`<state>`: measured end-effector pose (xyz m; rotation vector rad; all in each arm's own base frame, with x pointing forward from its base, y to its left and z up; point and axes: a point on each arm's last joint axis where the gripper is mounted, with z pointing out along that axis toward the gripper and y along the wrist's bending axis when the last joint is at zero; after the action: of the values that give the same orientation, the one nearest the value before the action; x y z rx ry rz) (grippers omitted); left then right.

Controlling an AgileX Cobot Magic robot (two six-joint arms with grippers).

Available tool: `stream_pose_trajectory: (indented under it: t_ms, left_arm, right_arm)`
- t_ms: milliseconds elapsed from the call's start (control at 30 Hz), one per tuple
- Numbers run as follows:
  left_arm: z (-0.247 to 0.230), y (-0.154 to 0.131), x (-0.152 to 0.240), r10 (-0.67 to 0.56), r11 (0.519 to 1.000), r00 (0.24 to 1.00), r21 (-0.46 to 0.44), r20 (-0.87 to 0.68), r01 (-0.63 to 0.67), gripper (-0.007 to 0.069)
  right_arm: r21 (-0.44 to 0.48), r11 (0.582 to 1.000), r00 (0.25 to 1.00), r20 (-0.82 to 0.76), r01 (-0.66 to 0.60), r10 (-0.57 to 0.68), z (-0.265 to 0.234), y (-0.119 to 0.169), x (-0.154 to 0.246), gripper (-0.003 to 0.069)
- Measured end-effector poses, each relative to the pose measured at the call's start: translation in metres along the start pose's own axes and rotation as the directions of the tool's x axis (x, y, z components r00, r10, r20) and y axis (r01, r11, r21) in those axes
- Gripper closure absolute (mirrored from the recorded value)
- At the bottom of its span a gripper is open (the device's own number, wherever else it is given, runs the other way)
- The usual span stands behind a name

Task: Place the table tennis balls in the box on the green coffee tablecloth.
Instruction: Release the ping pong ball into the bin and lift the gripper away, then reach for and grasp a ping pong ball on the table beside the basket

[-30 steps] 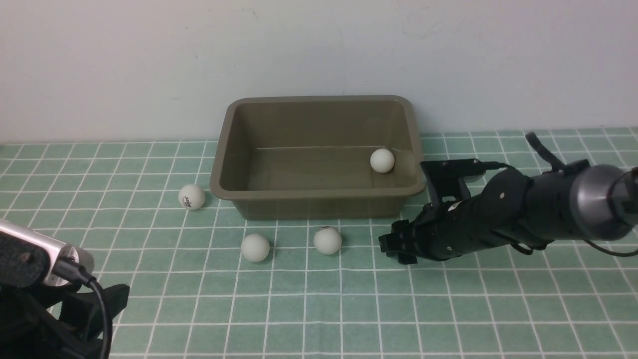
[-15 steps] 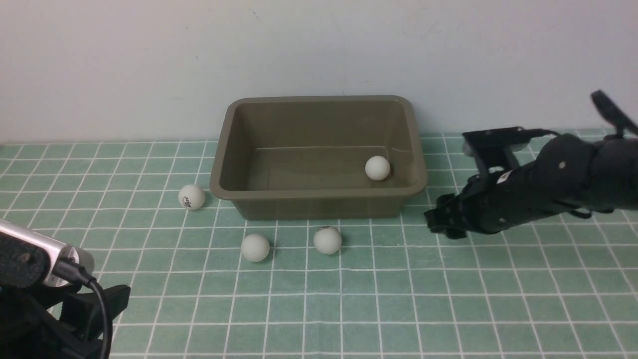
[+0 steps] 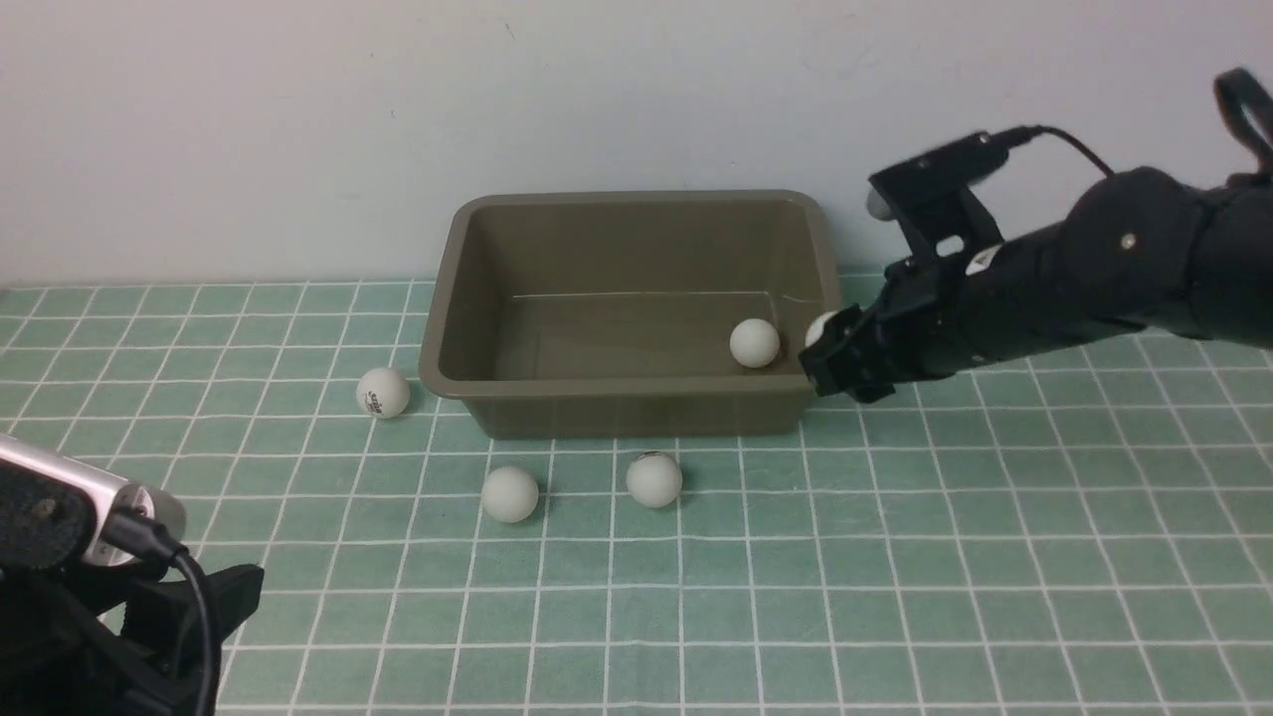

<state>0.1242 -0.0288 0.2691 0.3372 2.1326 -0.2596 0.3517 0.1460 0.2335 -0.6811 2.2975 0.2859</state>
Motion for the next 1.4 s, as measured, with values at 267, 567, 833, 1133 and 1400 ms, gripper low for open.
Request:
stream_pose_trajectory:
  t_ms: [267, 567, 833, 1133, 1400]
  left_arm:
    - [0.000, 0.000, 0.000, 0.000, 1.000, 1.000, 0.001, -0.001, 0.000, 0.0219]
    - [0.000, 0.000, 0.000, 0.000, 1.000, 1.000, 0.001, -0.001, 0.000, 0.0219]
    - [0.000, 0.000, 0.000, 0.000, 1.000, 1.000, 0.001, -0.001, 0.000, 0.0219]
    - [0.000, 0.000, 0.000, -0.007, 1.000, 1.000, 0.005, 0.001, 0.007, 0.0219]
    - [0.000, -0.001, -0.002, -0.040, 0.999, 0.999, 0.017, 0.016, 0.040, 0.0219]
  right_arm:
    - [-0.014, 0.999, 0.993, 0.111, 0.031, -0.030, -0.005, 0.011, -0.036, 0.0298]
    - [-0.034, 0.997, 0.997, 0.047, 0.070, -0.068, 0.061, 0.003, -0.041, 0.0298]
    - [-0.058, 0.988, 0.990, 0.024, 0.141, -0.140, 0.072, 0.003, -0.043, 0.0210]
    - [-0.101, 0.982, 0.988, 0.021, 0.157, -0.156, 0.021, 0.000, -0.061, 0.0145]
    - [-0.112, 0.979, 0.985, 0.057, 0.170, -0.165, -0.080, 0.012, -0.080, 0.0197]
